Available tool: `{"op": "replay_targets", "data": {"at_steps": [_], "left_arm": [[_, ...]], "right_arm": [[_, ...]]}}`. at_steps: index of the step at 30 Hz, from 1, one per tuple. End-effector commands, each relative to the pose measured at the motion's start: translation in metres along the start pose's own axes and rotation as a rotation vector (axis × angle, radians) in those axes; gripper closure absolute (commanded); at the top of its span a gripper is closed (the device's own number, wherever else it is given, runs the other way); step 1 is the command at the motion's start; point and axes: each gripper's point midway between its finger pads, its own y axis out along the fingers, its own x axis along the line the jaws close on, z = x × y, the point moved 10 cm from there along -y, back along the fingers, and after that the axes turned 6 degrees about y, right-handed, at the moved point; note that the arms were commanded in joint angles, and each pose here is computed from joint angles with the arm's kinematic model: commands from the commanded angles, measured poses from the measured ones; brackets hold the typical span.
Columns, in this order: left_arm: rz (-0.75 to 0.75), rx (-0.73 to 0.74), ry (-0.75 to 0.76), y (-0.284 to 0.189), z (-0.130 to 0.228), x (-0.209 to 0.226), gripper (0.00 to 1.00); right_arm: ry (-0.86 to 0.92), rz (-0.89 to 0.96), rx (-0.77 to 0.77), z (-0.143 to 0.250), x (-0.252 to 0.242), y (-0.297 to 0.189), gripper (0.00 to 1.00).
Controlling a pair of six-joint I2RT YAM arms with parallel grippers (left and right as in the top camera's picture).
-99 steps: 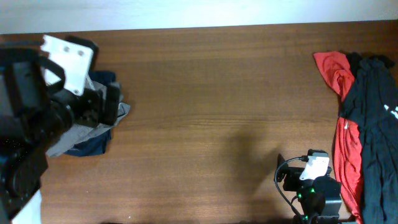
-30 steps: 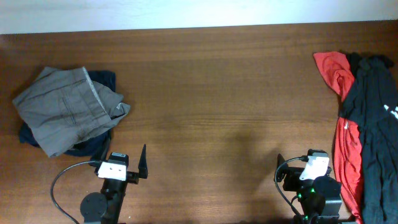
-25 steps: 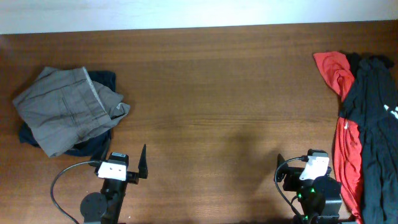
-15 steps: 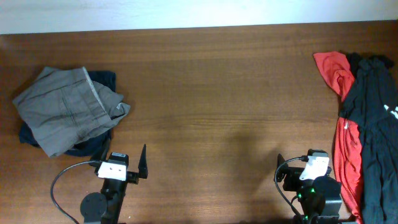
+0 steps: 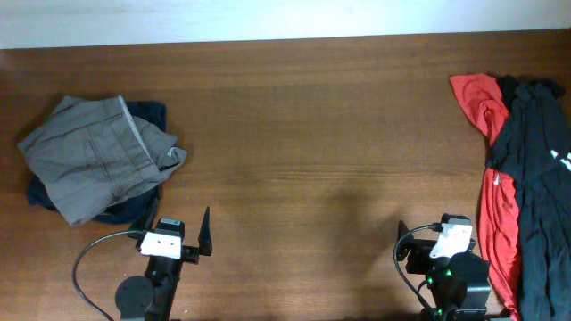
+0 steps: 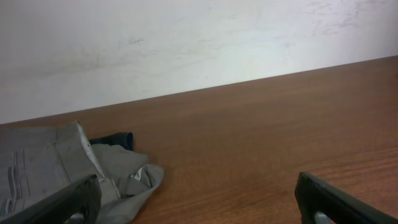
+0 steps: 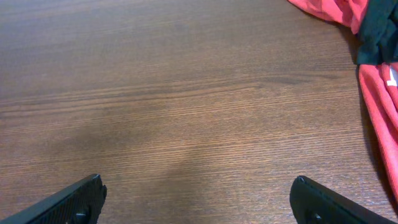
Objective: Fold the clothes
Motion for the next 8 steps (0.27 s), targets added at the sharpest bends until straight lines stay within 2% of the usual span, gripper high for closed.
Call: {"op": "replay_targets", "data": {"at_steps": [1, 8], "left_arm": [[-0.008, 0.005, -0.013, 0.0001, 0.0018, 0.0, 0.01], [-0.008, 0.005, -0.013, 0.0001, 0.0018, 0.0, 0.01]], "right_arm": [[0.012, 0.004, -0.008, 0.0008, -0.001, 0.0005, 0.01], [0.012, 0.004, -0.008, 0.0008, -0.001, 0.0005, 0.01]]}}
